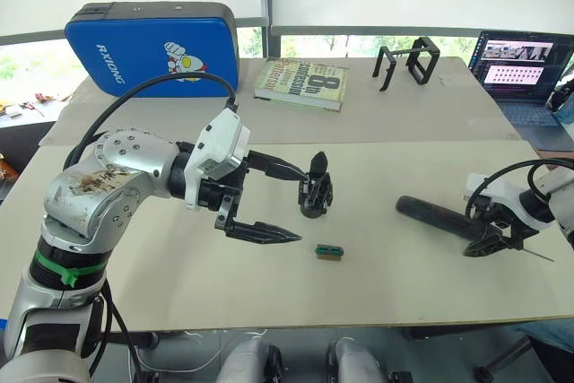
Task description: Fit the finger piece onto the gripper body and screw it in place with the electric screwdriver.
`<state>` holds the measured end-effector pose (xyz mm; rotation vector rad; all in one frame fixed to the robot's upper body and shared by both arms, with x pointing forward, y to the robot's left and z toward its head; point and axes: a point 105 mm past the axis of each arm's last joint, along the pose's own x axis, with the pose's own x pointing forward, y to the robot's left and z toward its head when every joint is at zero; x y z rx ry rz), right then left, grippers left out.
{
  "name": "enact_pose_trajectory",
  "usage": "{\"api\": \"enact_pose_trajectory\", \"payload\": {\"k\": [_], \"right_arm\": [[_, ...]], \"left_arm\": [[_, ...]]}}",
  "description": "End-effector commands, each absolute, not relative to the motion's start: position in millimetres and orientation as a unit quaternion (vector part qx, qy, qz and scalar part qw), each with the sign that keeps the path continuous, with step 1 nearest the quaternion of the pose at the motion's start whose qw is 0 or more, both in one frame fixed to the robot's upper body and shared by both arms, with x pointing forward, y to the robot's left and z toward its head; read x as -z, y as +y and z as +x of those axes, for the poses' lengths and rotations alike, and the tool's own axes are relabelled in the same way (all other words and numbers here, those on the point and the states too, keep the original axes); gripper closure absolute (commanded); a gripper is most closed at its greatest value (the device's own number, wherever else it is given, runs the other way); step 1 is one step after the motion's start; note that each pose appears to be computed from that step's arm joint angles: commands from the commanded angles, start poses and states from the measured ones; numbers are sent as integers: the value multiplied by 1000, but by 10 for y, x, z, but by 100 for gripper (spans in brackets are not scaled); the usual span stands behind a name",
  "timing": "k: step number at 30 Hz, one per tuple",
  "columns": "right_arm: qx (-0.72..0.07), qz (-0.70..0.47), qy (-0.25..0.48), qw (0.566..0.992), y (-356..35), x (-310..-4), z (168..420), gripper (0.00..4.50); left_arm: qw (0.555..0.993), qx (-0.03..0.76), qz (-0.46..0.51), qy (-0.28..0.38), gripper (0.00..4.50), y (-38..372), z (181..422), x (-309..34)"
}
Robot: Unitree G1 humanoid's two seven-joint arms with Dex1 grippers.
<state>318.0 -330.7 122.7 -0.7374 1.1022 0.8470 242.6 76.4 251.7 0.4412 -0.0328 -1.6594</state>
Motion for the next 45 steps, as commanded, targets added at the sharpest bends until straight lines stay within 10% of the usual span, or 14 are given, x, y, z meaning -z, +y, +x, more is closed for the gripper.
{"api": "enact_pose_trajectory", "payload": {"k": [1, 6, 14, 23, 34, 45], "right_arm": [[-373, -357, 499, 695, -3341, -1200, 3227, 2], [-394, -363, 490, 688, -3256, -1219, 3262, 2], [-428, -442, 385, 688, -3087, -1664, 3394, 258], [-481, -252, 127, 830, -2435, -2549, 3009, 264], [-478, -31, -88, 874, -1551, -2386, 2358, 264], [-465, -23, -155, 871, -1314, -2285, 2414, 264]], "left_arm": [[648, 732, 207, -30, 0, 756, 2379, -2572], [648, 732, 208, -28, 0, 762, 2375, -2557], [645, 733, 213, -20, 0, 774, 2366, -2478], [647, 731, 215, 23, 0, 885, 2362, -2153], [647, 728, 218, 58, 0, 941, 2385, -1533], [668, 714, 212, 1, 0, 735, 2718, -1252]]}}
